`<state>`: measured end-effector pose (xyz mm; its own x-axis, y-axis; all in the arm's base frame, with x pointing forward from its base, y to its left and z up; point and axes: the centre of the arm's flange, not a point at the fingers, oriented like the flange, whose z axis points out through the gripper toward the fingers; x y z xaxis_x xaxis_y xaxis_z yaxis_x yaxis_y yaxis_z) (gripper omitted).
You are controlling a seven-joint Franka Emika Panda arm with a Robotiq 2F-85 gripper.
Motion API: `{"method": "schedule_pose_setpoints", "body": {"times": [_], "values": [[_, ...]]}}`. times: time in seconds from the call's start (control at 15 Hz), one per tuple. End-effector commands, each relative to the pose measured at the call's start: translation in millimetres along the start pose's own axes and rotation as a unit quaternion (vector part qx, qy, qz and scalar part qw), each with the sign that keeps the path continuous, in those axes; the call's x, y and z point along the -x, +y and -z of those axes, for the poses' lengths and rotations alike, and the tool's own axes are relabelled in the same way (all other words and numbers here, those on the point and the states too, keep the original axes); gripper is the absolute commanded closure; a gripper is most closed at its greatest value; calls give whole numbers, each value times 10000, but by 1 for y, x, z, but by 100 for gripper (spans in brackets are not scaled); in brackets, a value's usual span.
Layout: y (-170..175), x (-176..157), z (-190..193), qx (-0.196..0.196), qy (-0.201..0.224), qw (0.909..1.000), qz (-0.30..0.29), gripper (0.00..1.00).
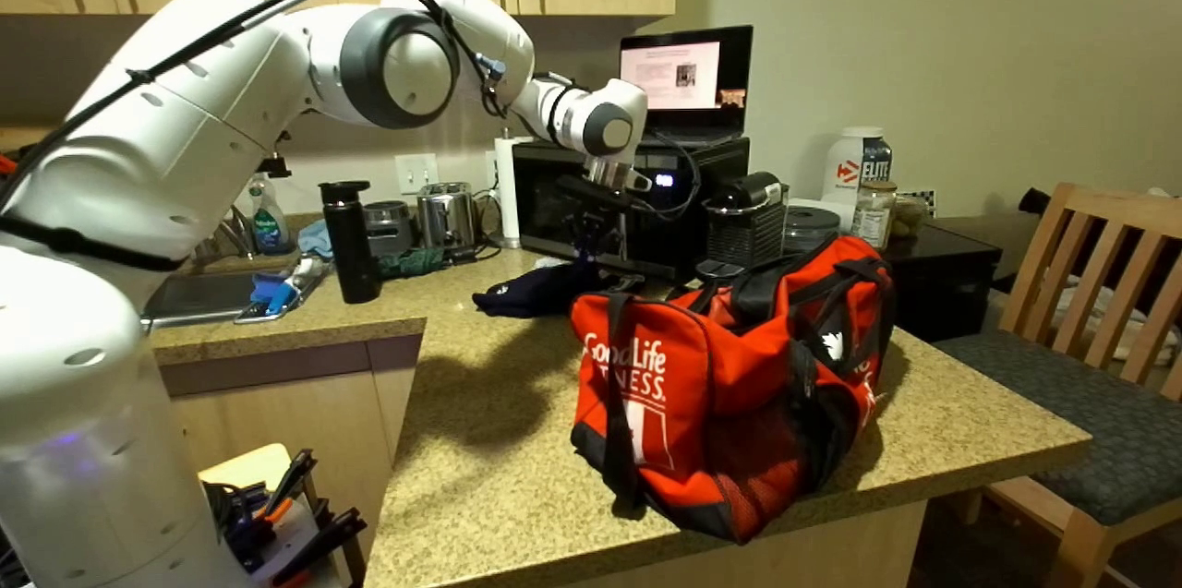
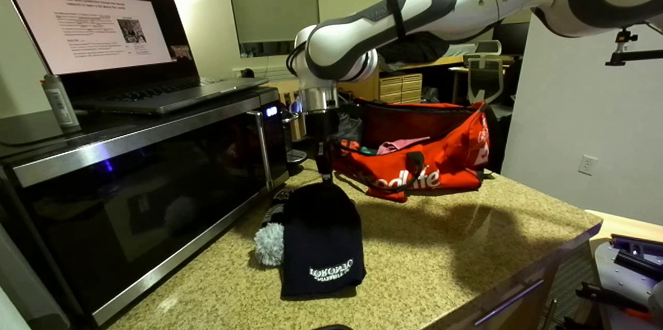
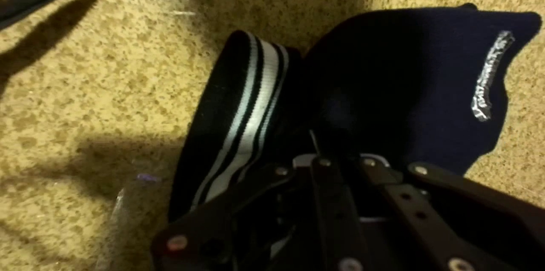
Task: Put the head sock in the orange bag
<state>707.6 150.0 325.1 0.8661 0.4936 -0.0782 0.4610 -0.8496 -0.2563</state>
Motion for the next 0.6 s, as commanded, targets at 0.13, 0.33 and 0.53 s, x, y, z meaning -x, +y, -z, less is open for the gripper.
{"method": "schedule_pose_setpoints", "body": {"times": [0.13, 0.33, 0.53], "values": [[-4, 39, 69, -104, 220, 9997, 85, 95], [-11, 49, 96, -89, 415, 9990, 151, 94], [-15, 57, 118, -45, 597, 9981, 163, 95]]}}
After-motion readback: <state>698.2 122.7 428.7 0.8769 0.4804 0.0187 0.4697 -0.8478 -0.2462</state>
